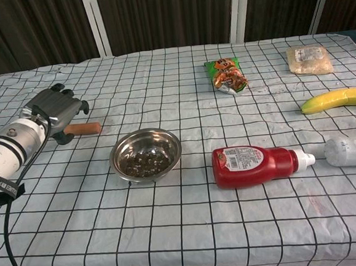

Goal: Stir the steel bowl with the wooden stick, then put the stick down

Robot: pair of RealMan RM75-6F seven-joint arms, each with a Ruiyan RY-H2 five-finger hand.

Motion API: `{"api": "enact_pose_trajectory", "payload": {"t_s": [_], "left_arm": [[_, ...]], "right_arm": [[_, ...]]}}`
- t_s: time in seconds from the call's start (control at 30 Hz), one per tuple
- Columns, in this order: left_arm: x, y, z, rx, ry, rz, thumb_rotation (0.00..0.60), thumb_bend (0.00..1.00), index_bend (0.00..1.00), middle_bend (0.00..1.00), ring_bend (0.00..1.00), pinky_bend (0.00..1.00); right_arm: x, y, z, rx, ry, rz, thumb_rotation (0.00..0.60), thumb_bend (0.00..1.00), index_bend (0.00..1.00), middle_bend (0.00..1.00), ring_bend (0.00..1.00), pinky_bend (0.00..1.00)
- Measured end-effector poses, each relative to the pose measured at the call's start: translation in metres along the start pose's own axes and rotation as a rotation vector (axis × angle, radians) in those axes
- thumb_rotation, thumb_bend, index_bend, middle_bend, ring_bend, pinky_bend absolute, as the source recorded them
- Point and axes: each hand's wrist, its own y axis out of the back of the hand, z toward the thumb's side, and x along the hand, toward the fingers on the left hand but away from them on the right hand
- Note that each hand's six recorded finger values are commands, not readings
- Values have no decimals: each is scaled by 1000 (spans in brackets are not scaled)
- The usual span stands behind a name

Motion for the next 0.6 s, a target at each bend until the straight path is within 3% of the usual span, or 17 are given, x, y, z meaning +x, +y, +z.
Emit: {"api": "enact_pose_trajectory", "payload": {"t_s": [0.6], "left_arm": [[8, -7, -3, -6, 5, -22, 600, 375, 439, 364, 159, 48]], "right_arm": [[2, 1, 0, -12, -1, 5, 600, 316, 0, 0, 0, 0]]}}
